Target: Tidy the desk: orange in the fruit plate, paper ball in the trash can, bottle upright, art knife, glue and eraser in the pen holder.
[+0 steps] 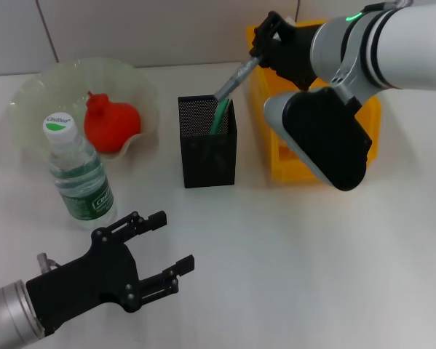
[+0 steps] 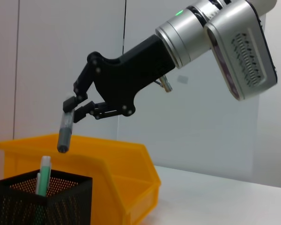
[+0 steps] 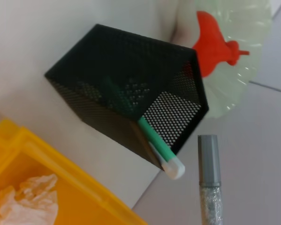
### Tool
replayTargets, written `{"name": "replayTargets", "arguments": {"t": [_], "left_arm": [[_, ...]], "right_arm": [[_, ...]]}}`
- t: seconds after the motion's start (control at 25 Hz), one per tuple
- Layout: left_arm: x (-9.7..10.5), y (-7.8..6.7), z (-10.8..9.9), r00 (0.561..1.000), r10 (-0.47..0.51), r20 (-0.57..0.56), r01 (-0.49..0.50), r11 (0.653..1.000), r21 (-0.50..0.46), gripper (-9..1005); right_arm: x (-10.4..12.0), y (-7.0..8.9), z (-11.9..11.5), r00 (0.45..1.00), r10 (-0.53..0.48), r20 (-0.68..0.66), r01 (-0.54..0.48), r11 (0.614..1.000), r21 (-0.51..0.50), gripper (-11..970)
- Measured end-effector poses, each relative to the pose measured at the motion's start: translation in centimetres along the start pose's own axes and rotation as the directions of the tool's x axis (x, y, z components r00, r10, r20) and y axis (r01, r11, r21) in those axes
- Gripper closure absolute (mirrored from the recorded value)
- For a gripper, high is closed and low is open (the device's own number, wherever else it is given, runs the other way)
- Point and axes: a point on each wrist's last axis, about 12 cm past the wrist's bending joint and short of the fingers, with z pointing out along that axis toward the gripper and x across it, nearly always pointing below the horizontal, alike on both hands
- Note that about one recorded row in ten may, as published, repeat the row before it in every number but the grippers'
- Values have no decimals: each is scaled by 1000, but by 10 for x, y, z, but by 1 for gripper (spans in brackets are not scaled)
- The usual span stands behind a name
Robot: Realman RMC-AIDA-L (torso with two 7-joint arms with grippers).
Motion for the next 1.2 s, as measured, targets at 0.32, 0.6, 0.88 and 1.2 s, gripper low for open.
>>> {"name": "replayTargets", "arguments": {"t": [0.32, 0.6, 0.88, 1.2], "left_arm": [[2, -1, 1, 1000, -9, -2, 9, 1000, -3, 212], [4, -3, 0, 1000, -8, 1, 8, 1000, -1, 212], [3, -4, -1, 1000, -5, 7, 5, 1000, 4, 212], [3, -4, 0, 1000, -4, 9, 4, 1000, 7, 212]], "right_arm": [[-6, 1, 9, 998, -65, 14, 65, 998, -7, 833], [-8, 2, 14, 994, -103, 21, 103, 995, -10, 834], [-9, 6, 22, 989, -148, 15, 148, 989, 0, 834], [-10, 5, 26, 987, -157, 11, 157, 987, 12, 834]]}}
